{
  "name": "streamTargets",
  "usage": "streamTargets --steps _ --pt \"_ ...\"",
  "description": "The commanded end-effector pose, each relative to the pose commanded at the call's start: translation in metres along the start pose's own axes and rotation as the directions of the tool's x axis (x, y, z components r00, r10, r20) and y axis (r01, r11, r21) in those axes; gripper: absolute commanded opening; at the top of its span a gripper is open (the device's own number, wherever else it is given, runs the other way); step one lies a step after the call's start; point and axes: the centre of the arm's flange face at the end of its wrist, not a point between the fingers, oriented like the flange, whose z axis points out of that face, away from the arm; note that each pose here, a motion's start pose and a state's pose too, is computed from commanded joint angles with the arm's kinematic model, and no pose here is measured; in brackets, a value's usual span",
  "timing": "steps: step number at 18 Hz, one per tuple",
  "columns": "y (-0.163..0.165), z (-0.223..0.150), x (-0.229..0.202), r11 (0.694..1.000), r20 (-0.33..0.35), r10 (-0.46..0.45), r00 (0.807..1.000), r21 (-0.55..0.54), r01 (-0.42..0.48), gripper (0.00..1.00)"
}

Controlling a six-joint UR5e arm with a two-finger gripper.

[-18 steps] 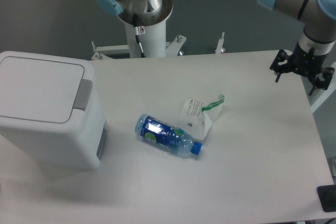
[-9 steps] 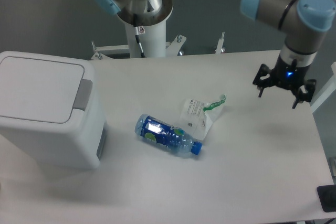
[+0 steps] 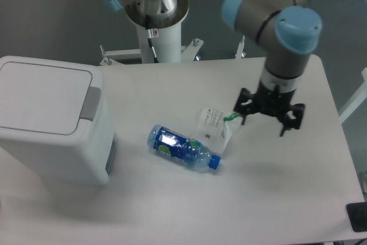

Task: Open the trash can
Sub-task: 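Move the gripper across the table toward the white trash can lid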

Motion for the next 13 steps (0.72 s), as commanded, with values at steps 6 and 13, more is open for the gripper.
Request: streamTargets --steps 6,13 --pt "-0.028 -0.029 0.054 0.999 -0.125 -0.039 0.991 0.016 0.041 1.00" --pt "-0.067 -0.038 0.152 0.990 -0.203 -0.130 0.971 0.019 0.137 1.00"
